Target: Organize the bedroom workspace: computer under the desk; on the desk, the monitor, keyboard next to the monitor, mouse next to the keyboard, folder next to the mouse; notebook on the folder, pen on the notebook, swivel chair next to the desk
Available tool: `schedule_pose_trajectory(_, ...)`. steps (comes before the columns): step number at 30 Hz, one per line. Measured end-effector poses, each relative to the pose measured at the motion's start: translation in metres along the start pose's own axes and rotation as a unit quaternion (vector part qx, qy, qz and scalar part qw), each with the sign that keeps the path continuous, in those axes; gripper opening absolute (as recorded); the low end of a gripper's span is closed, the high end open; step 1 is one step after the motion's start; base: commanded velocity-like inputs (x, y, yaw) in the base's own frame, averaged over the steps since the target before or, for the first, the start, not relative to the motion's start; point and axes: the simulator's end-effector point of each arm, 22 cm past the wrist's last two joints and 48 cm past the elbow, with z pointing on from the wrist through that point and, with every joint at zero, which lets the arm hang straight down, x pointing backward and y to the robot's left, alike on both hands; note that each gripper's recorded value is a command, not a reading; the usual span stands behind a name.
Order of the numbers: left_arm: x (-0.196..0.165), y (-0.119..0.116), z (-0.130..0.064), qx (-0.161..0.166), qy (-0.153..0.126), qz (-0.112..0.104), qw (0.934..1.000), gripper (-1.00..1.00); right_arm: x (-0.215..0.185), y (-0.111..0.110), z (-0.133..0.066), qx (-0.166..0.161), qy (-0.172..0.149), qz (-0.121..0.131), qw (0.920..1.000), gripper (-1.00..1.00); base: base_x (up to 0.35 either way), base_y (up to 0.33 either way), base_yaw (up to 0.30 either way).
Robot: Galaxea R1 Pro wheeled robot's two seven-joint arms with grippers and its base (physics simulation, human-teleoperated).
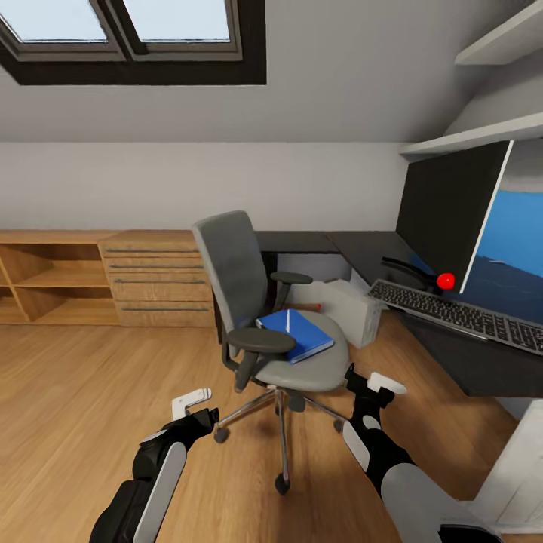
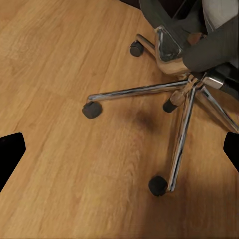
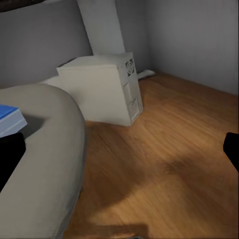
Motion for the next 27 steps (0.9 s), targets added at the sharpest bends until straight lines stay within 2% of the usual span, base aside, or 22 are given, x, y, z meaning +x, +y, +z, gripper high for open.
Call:
schedule_pose_trajectory(6,-0.0002,-0.0004,-0.0001,0.001,-0.001,0.0,1.0,1.0,-0.0006,0.0004,0.0001,0.0,-0.001,0.0,1.0,1.0,0.0,0.013,-0.075)
schedule_pose_trajectory(27,-0.0003,0.0,0.0,0.0,-0.001,-0.001,1.0,1.0,-0.0002,0.0046,-0.0013,-0.005,-0.001,-0.001,1.0,1.0,0.0,0.0,-0.002)
